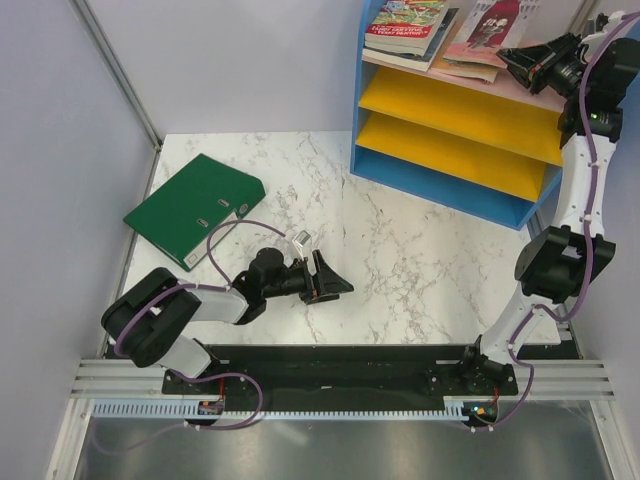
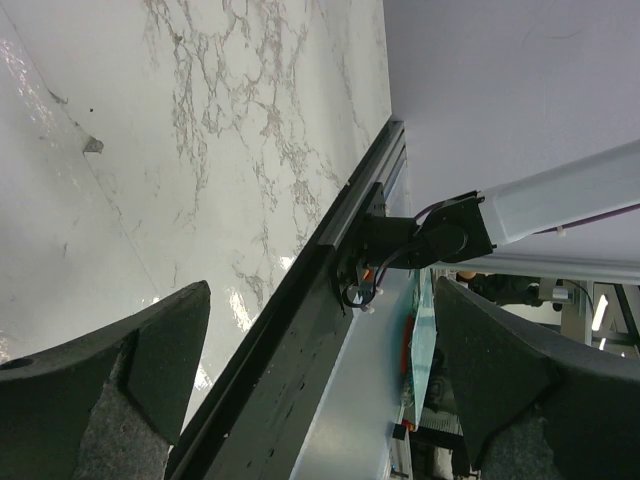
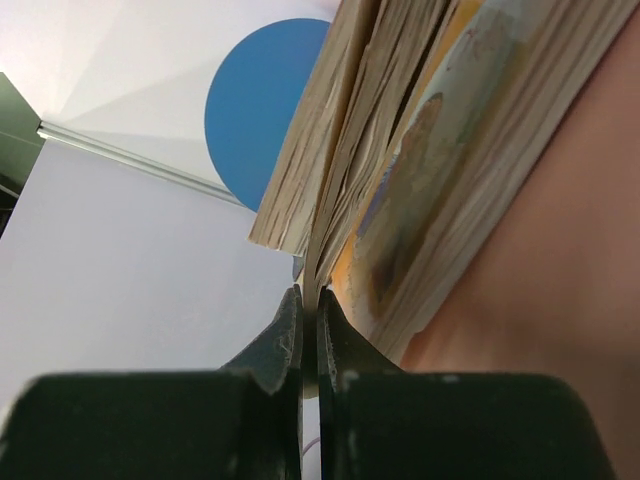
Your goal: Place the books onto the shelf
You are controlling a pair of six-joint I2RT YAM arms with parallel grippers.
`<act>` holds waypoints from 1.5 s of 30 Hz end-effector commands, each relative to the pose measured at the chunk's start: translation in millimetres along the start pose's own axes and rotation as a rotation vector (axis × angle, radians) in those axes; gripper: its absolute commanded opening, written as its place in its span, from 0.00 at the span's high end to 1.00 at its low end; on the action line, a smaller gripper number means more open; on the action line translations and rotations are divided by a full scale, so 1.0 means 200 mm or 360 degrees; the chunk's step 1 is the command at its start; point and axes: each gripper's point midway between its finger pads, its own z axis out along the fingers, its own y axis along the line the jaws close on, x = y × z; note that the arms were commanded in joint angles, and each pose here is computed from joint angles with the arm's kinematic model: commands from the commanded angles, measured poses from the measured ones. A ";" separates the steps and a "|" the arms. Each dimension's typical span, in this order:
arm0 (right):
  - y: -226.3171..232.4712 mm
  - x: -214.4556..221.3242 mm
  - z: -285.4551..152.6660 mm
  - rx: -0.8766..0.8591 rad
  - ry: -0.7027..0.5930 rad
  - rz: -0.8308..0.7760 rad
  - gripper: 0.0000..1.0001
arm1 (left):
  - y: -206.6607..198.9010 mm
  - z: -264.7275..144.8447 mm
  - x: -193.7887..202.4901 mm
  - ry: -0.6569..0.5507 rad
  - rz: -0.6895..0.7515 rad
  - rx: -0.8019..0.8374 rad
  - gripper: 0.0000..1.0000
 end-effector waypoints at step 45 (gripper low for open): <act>0.07 0.12 0.02 -0.0005 0.0056 0.0060 0.89 | -0.01 -0.01 -0.01 -0.0043 0.0001 -0.0001 0.02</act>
